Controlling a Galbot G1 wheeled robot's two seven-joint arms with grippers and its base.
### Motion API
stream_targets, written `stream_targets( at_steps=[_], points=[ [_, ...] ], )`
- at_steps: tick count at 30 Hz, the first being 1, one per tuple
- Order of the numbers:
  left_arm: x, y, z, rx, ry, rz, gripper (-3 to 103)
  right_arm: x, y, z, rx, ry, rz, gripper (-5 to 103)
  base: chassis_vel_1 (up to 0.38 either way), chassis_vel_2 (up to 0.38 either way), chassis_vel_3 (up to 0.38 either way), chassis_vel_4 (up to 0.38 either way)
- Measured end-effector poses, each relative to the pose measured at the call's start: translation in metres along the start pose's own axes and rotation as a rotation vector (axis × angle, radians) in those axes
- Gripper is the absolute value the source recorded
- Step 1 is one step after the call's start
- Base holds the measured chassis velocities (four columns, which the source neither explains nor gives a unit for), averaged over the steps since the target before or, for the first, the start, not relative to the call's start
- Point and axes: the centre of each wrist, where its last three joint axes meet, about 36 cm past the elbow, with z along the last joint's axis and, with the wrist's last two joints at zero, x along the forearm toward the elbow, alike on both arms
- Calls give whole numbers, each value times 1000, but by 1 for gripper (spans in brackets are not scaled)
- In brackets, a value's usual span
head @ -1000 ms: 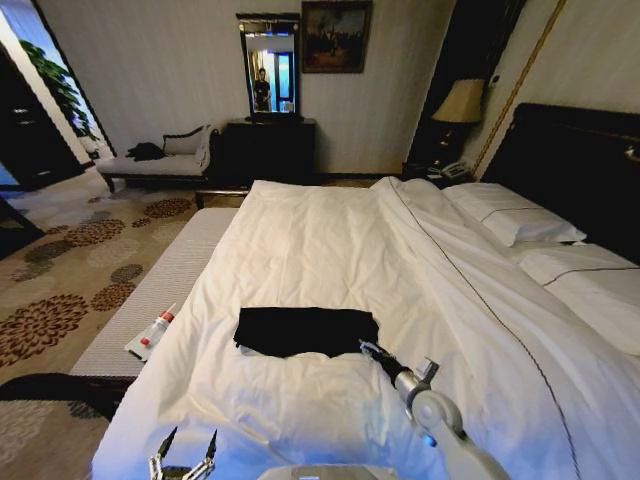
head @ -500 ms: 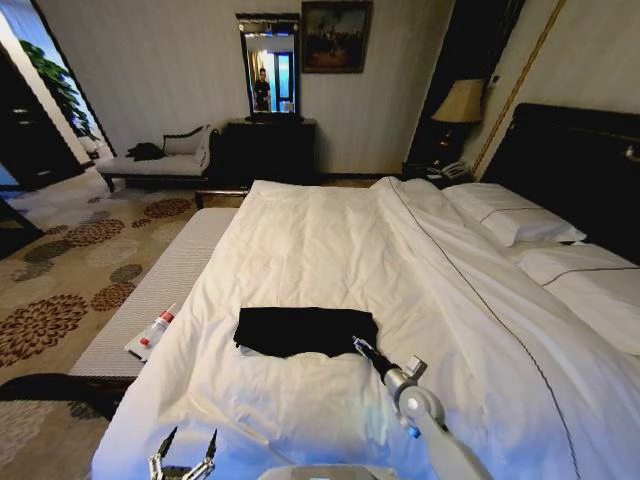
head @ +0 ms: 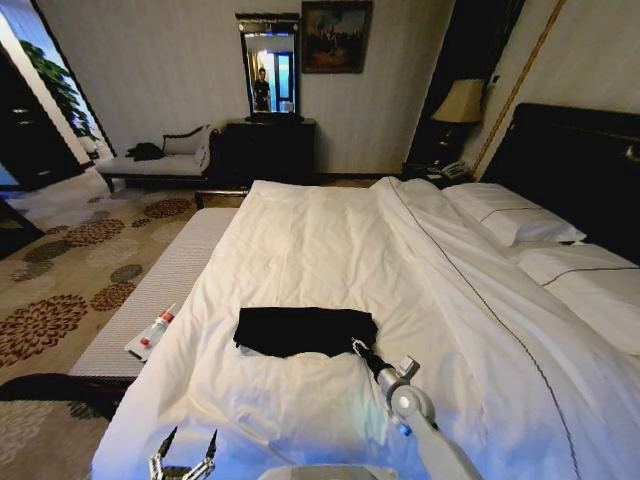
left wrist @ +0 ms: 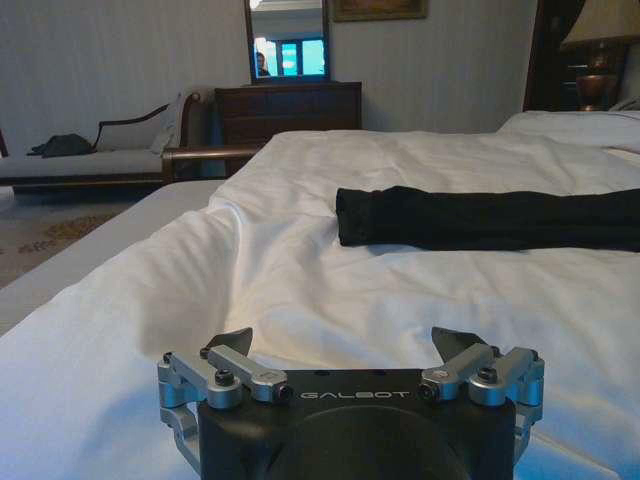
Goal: Fold the clothes on the bed.
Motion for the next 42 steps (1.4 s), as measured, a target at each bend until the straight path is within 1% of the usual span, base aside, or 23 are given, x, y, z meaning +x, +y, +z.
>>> stream_targets(
  at_steps=[2, 5, 6, 7, 8, 9, 17, 21, 25, 27, 30, 32, 34, 36, 37, 39, 40, 41, 42],
  points=[
    [0, 0, 0, 0, 0, 0, 100, 0, 0, 0, -1, -2, 0, 28, 0, 0, 0, 0],
    [0, 0, 0, 0, 0, 0, 100, -4, 1, -1, -5, -19, -3, 13, 0, 0, 0, 0],
    [0, 0, 0, 0, 0, 0, 100, -4, 1, -1, -5, -19, -3, 13, 0, 0, 0, 0],
    [0, 0, 0, 0, 0, 0, 100, -4, 2, -1, -5, -21, -4, 8, 0, 0, 0, 0],
    [0, 0, 0, 0, 0, 0, 100, -4, 2, -1, -5, -21, -5, 8, 0, 0, 0, 0],
    [0, 0, 0, 0, 0, 0, 100, -4, 2, -2, -6, -25, -3, 6, 0, 0, 0, 0],
    [0, 0, 0, 0, 0, 0, 100, 0, 4, -7, -15, -53, -1, 5, 0, 0, 0, 0],
    [0, 0, 0, 0, 0, 0, 100, 10, 6, -12, -4, -81, -6, 5, 0, 0, 0, 0],
    [0, 0, 0, 0, 0, 0, 100, 37, 8, -30, 43, -165, -10, 5, 0, 0, 0, 0],
    [0, 0, 0, 0, 0, 0, 100, 40, 8, -33, 48, -176, -9, 5, 0, 0, 0, 0],
    [0, 0, 0, 0, 0, 0, 100, 59, 0, -51, 97, -234, 10, 5, 0, 0, 0, 0],
    [0, 0, 0, 0, 0, 0, 100, 61, -2, -53, 104, -240, 14, 5, 0, 0, 0, 0],
    [0, 0, 0, 0, 0, 0, 100, 68, -12, -67, 140, -265, 34, 5, 0, 0, 0, 0],
    [0, 0, 0, 0, 0, 0, 100, 72, -19, -76, 164, -276, 51, 5, 0, 0, 0, 0],
    [0, 0, 0, 0, 0, 0, 100, 72, -19, -76, 164, -276, 51, 5, 0, 0, 0, 0],
    [0, 0, 0, 0, 0, 0, 100, 73, -24, -81, 205, -280, 60, 5, 0, 0, 0, 0],
    [0, 0, 0, 0, 0, 0, 100, 72, -26, -81, 239, -286, 59, 5, 0, 0, 0, 0],
    [0, 0, 0, 0, 0, 0, 100, 72, -26, -81, 239, -286, 59, 5, 0, 0, 0, 0],
    [0, 0, 0, 0, 0, 0, 100, 71, -27, -80, 302, -292, 46, 5, 0, 0, 0, 0]
  ],
)
